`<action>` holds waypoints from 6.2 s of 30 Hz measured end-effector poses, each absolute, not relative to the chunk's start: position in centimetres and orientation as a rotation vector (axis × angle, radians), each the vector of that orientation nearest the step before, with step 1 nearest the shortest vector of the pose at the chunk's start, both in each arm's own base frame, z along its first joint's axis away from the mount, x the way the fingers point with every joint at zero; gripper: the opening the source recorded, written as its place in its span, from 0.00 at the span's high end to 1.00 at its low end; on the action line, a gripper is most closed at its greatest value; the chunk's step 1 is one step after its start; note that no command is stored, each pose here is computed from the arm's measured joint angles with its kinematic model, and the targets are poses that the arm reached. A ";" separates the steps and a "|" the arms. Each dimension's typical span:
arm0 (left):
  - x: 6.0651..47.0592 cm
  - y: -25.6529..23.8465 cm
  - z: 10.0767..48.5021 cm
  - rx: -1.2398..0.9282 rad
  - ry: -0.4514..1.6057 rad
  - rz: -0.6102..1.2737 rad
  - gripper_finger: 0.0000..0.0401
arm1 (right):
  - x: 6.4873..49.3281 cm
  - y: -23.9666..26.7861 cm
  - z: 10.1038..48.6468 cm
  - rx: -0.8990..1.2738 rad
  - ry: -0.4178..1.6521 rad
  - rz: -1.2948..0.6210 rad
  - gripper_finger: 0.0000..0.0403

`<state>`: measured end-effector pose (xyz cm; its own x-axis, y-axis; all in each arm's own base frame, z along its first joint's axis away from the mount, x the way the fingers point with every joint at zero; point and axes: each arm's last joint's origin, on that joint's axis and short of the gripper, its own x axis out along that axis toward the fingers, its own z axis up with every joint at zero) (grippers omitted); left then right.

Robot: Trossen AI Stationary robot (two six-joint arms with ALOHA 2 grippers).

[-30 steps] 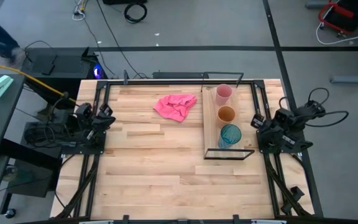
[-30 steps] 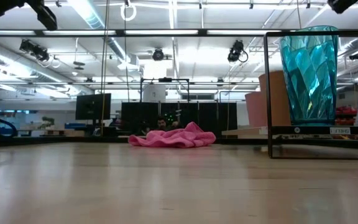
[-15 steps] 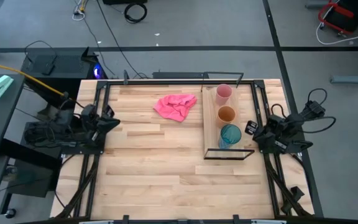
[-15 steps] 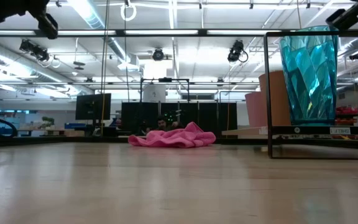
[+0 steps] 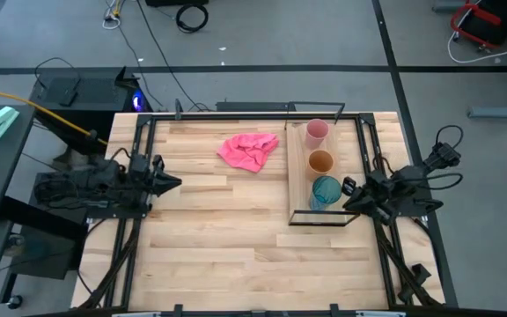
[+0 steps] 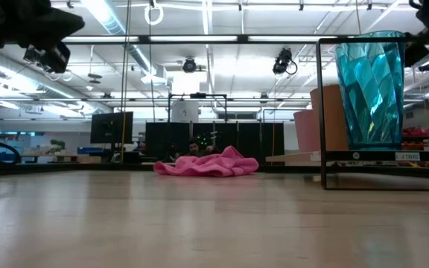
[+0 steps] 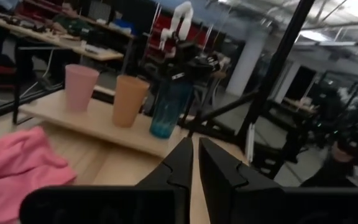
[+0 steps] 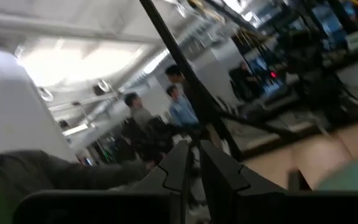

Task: Stack small to large cups/mugs on shelf
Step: Return to Home Position

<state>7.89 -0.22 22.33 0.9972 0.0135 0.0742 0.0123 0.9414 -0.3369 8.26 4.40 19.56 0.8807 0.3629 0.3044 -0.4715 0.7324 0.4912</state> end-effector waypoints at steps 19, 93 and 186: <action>9.0 -0.2 22.4 -0.253 -0.052 0.039 0.93 | 8.4 4.4 19.2 0.448 -0.180 0.429 0.88; 9.8 -0.2 22.4 -0.276 -0.039 0.053 0.90 | 5.5 6.4 25.0 0.346 -0.309 0.784 0.88; 9.8 -0.2 22.0 -0.249 0.002 0.058 0.93 | 6.6 7.3 19.4 0.112 -0.037 0.677 0.88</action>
<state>9.80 -0.21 21.97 0.9983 0.0574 -0.0087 -0.0578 0.9675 -0.2461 6.56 7.31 19.44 0.7788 0.6234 0.0703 -0.6273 0.7734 0.0912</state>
